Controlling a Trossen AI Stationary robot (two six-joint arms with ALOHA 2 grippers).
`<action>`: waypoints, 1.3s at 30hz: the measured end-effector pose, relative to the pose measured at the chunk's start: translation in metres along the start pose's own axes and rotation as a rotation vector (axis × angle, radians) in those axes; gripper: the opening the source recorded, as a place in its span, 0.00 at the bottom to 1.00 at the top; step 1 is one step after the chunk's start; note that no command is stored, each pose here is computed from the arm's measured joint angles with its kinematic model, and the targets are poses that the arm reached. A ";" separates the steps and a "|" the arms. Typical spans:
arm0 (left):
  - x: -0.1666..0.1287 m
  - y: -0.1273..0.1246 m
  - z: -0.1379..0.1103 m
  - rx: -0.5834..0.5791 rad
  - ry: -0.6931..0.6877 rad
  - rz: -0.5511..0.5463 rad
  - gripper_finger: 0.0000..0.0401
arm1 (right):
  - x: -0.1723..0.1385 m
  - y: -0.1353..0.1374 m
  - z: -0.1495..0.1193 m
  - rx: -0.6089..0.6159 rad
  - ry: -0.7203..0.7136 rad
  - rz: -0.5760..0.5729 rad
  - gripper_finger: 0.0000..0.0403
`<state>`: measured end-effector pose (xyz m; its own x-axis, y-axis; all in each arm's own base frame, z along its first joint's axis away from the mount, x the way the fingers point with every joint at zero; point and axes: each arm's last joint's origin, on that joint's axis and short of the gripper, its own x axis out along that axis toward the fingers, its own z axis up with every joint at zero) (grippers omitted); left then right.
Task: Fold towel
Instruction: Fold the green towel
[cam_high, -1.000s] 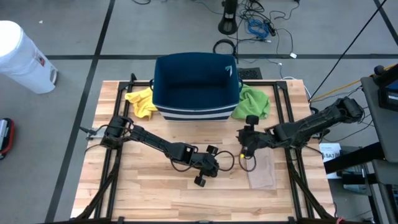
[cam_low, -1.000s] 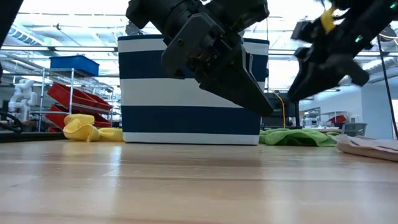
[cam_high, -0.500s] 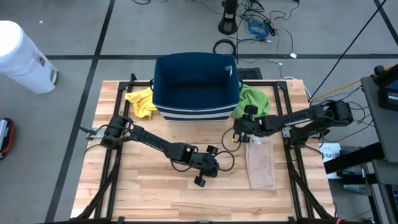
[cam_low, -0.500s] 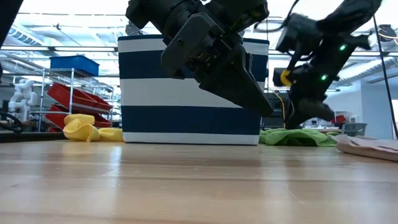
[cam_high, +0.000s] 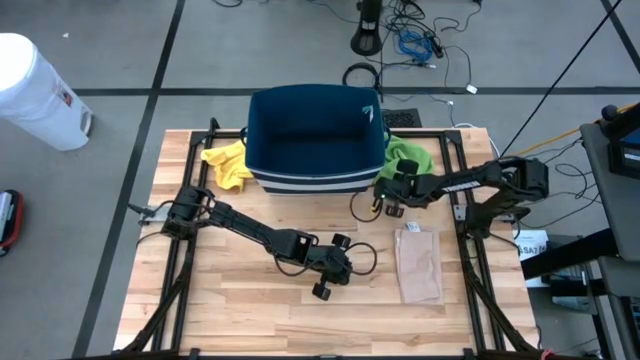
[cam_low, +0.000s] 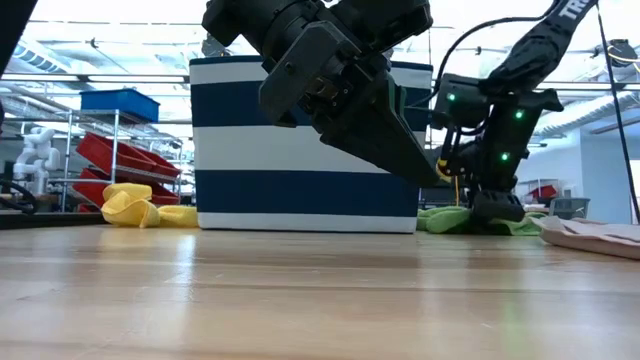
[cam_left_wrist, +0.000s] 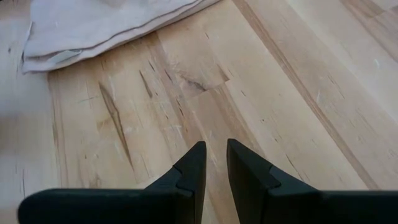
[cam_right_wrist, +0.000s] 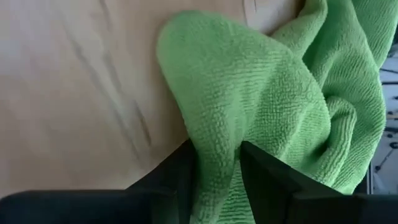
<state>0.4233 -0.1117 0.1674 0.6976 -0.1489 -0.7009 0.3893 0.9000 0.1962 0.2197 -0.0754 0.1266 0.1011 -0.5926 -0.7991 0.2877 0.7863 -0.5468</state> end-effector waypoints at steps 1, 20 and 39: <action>0.000 0.000 0.000 0.000 0.000 0.000 0.18 | 0.001 -0.001 0.000 0.005 0.002 -0.001 0.25; 0.000 0.006 -0.002 -0.003 0.031 0.100 0.18 | -0.028 0.040 -0.004 -0.127 -0.056 0.262 0.00; -0.001 0.025 0.002 0.047 -0.010 0.256 0.18 | -0.121 0.068 0.025 -0.283 -0.372 0.493 0.00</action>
<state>0.4336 -0.0900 0.1742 0.7825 0.0768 -0.6179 0.2271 0.8888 0.3981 0.2508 0.0452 0.1923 0.4919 -0.1337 -0.8603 -0.1315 0.9654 -0.2253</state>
